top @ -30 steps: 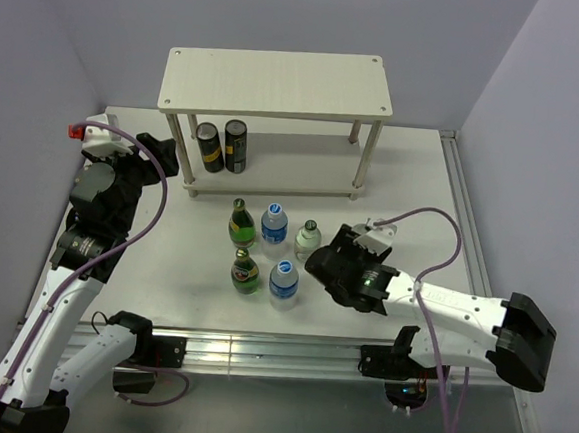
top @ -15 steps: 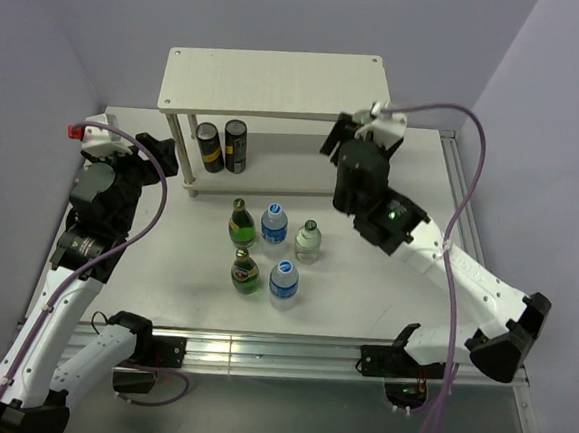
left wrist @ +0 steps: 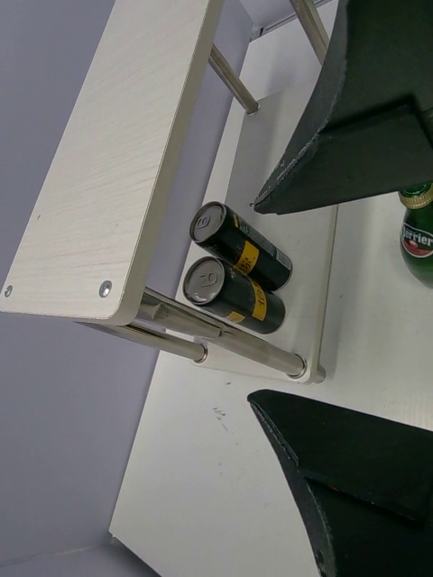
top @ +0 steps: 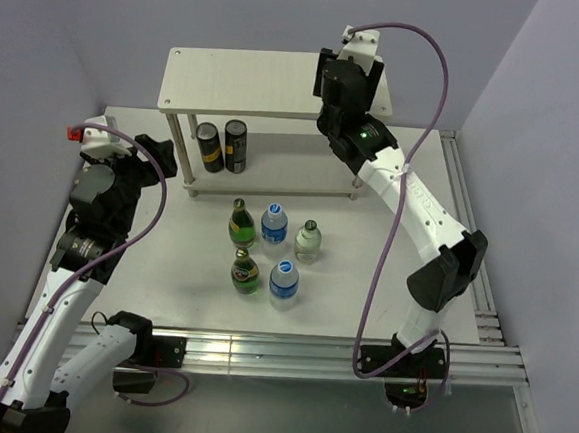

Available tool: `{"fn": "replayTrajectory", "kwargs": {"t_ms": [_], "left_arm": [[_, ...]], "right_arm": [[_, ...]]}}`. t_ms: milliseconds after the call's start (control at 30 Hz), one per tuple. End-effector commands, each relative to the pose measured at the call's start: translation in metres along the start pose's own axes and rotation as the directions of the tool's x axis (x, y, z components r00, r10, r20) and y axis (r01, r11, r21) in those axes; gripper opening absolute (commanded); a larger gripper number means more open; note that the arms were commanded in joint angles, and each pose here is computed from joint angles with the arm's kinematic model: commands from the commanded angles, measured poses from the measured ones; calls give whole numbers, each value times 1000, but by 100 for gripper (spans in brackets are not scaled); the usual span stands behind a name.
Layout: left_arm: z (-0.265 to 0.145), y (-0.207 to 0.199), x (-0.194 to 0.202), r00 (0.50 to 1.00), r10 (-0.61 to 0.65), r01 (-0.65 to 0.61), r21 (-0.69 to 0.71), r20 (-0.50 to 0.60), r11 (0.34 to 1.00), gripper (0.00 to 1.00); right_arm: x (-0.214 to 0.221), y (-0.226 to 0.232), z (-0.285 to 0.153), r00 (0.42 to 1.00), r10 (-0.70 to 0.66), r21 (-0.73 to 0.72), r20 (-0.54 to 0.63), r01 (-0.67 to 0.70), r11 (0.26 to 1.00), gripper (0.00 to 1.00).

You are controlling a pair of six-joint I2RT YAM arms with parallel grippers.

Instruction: Place and organize the beverage onto the shelf

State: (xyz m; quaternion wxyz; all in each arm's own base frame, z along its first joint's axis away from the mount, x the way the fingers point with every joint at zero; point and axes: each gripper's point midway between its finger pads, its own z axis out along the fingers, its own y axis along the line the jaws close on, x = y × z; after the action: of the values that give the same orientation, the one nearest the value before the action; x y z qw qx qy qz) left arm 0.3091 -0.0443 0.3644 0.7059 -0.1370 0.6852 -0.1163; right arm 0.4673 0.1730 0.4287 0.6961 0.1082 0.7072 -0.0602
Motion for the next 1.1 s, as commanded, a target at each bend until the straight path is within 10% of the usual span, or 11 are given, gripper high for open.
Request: {"fn": "replayTrajectory", "kwargs": {"t_ms": [0,567,800,1067], "left_arm": [[-2,0,-12,999,14,-14,6,40,1000,85],[-2,-2,-11,999,14,-14,12,35,1000,86],[-2,-1,-12,999,13,-14,10,37,1000,86],[-3,0,-14,999,14,-14,8,42,1000,86]], "right_arm": [[-69,-14,0,985,114,-9,133,-114,993,0],[-18,-17,38,993,101,17,57,-102,995,0],[0,-8,40,995,96,-11,21,-96,995,62],[7,-7,44,996,87,-6,8,-87,996,79]]}}
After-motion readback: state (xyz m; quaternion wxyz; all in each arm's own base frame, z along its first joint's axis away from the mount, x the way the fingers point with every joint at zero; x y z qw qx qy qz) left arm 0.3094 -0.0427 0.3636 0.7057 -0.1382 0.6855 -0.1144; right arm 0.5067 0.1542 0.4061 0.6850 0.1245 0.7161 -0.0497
